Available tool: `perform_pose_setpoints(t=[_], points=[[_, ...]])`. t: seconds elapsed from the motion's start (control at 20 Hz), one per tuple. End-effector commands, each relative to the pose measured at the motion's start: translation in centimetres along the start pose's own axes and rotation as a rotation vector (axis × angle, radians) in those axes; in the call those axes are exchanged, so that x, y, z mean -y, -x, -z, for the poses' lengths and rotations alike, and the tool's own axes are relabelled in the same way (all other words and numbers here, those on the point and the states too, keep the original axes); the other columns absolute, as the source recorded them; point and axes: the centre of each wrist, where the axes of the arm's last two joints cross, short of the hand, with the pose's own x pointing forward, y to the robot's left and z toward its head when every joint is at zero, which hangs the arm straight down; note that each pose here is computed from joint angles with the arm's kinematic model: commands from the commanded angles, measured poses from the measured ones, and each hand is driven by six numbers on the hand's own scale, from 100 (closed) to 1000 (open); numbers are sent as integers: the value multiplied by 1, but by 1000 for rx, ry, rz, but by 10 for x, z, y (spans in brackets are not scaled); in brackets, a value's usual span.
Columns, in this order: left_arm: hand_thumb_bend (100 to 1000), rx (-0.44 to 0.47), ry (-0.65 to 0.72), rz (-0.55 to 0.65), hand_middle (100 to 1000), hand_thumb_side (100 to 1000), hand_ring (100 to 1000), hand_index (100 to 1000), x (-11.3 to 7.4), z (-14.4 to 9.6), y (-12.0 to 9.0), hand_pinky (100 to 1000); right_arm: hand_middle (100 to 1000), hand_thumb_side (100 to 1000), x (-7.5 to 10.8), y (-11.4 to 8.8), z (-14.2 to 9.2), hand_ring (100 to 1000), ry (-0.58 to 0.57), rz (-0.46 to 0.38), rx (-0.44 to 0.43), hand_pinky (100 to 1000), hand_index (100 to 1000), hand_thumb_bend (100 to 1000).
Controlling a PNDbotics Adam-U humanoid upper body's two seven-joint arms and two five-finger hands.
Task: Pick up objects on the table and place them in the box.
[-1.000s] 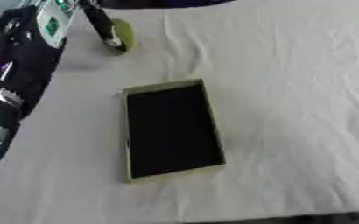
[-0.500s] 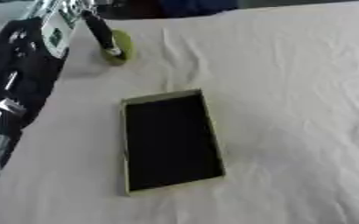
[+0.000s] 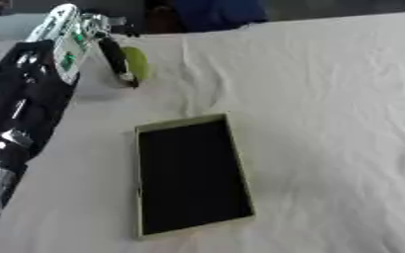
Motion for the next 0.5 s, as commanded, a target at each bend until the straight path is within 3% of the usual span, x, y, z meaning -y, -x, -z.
perform_pose_setpoints(t=[0.05,0.3,0.35,0.5], points=[[774,-48,-54,4,873,100,1000,906,-20,-8,11,933,620,589,1,-7,6,695,-20,-21,20,860,820,100],[774,-53,-55,6,873,100,1000,906,-20,-7,12,933,620,589,1,-7,6,695,-20,-21,20,860,820,100],[694,-60,-57,2,870,110,1000,905,-20,-8,14,892,618,599,1,-7,6,694,-20,-20,19,862,820,100],[656,-104,-87,-26,868,129,1000,903,-22,-7,20,889,618,602,0,-7,7,694,-24,-18,20,862,820,100]])
